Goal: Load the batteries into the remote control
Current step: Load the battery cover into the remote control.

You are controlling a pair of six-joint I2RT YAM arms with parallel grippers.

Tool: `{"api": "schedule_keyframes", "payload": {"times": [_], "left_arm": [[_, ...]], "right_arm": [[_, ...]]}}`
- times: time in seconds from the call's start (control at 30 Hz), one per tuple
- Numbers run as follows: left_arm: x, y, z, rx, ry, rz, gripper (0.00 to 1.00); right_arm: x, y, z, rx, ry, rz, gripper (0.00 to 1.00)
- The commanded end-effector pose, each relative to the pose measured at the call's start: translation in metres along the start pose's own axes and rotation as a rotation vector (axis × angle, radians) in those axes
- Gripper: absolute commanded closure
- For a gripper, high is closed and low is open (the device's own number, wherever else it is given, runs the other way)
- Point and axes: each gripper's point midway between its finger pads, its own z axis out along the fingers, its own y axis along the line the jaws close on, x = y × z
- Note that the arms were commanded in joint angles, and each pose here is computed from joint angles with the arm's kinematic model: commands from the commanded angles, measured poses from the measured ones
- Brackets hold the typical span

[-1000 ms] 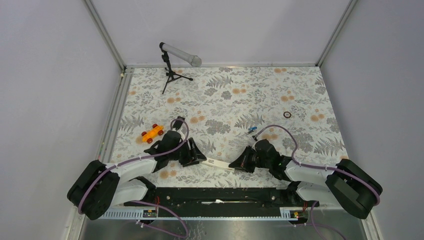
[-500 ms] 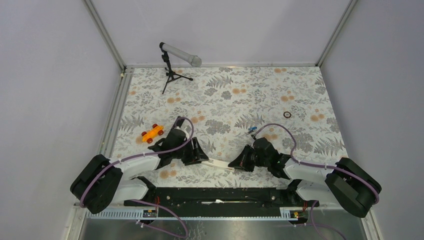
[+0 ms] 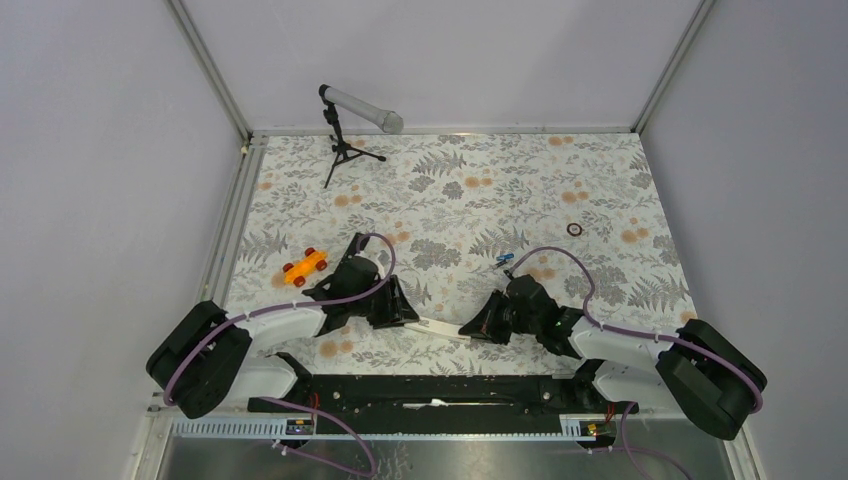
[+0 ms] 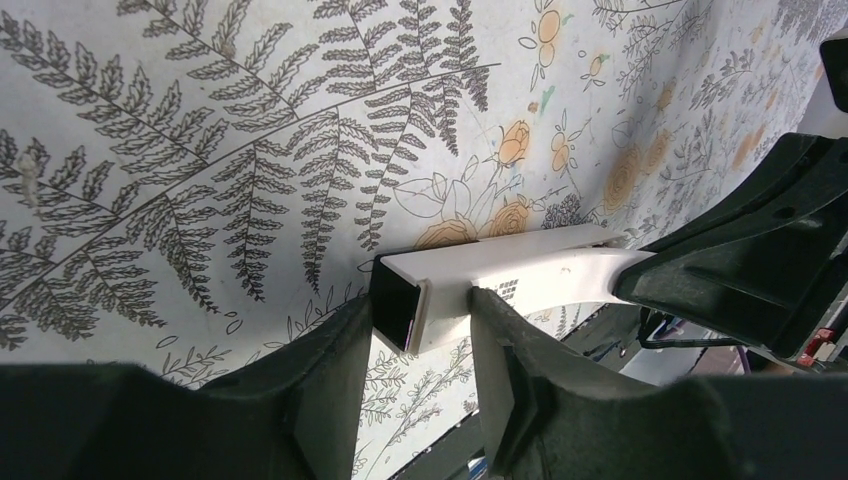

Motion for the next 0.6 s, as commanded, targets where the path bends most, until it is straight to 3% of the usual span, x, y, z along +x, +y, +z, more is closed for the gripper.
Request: {"api": "schedule_keyframes", "payload": {"times": [0.0, 0.57], "left_arm": [[0.04, 0.065, -0.002, -0.26, 0.118, 0.011, 0.57], [0.063, 0.09, -0.005, -0.39, 0.199, 0.034, 0.65]], "right_arm": [[0.007, -0.068, -0.006, 0.281, 0.001, 0.003, 1.0], [0.007, -0.063, -0.018, 0.307, 0.0, -0.001, 0.72]]}}
